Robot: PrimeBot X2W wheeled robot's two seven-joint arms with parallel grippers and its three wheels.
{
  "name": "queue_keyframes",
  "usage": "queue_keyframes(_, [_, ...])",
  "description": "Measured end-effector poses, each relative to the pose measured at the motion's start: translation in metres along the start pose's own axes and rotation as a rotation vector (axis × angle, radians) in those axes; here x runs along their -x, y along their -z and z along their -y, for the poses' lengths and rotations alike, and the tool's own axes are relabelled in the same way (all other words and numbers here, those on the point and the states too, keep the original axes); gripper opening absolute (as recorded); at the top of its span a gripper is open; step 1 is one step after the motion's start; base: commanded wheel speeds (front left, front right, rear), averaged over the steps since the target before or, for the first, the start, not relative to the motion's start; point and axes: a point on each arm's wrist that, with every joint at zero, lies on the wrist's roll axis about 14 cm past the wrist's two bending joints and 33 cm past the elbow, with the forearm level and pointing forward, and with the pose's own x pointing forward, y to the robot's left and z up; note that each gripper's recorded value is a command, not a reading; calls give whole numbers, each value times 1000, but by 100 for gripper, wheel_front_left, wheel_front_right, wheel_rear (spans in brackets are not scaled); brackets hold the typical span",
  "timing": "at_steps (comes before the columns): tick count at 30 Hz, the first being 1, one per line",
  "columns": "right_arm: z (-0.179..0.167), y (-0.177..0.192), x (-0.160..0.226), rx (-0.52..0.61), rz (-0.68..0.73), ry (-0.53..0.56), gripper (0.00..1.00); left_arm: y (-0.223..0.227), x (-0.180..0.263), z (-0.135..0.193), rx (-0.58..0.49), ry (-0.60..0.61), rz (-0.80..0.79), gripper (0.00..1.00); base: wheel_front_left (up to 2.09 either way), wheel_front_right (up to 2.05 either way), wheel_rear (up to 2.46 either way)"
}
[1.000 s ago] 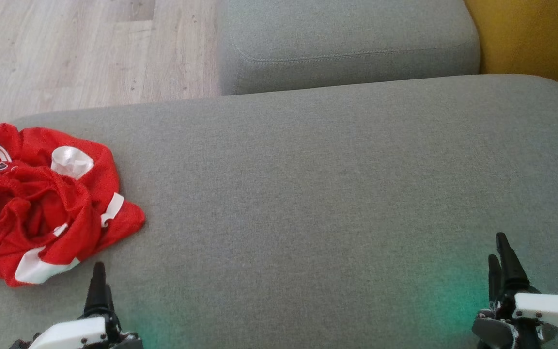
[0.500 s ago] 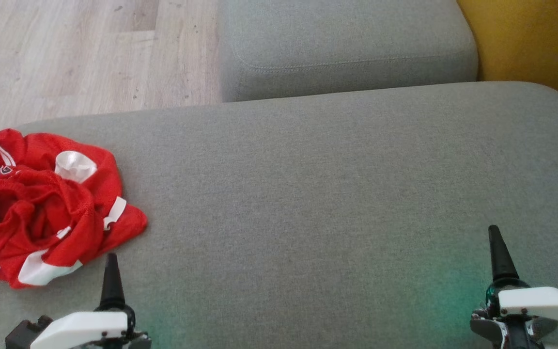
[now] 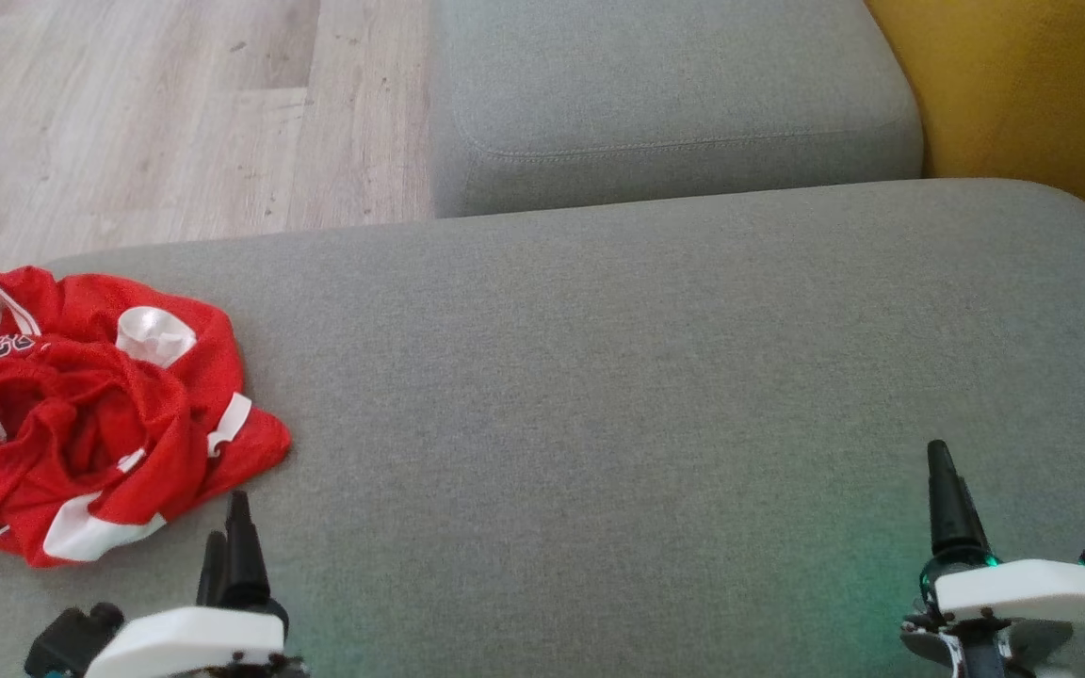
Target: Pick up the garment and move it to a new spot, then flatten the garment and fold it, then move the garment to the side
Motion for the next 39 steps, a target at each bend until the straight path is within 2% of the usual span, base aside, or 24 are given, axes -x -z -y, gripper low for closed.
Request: queue_keyframes(39, [-32,6,15,548,42,-130,100,12,19,32,-513,95,65,100,0,0,0])
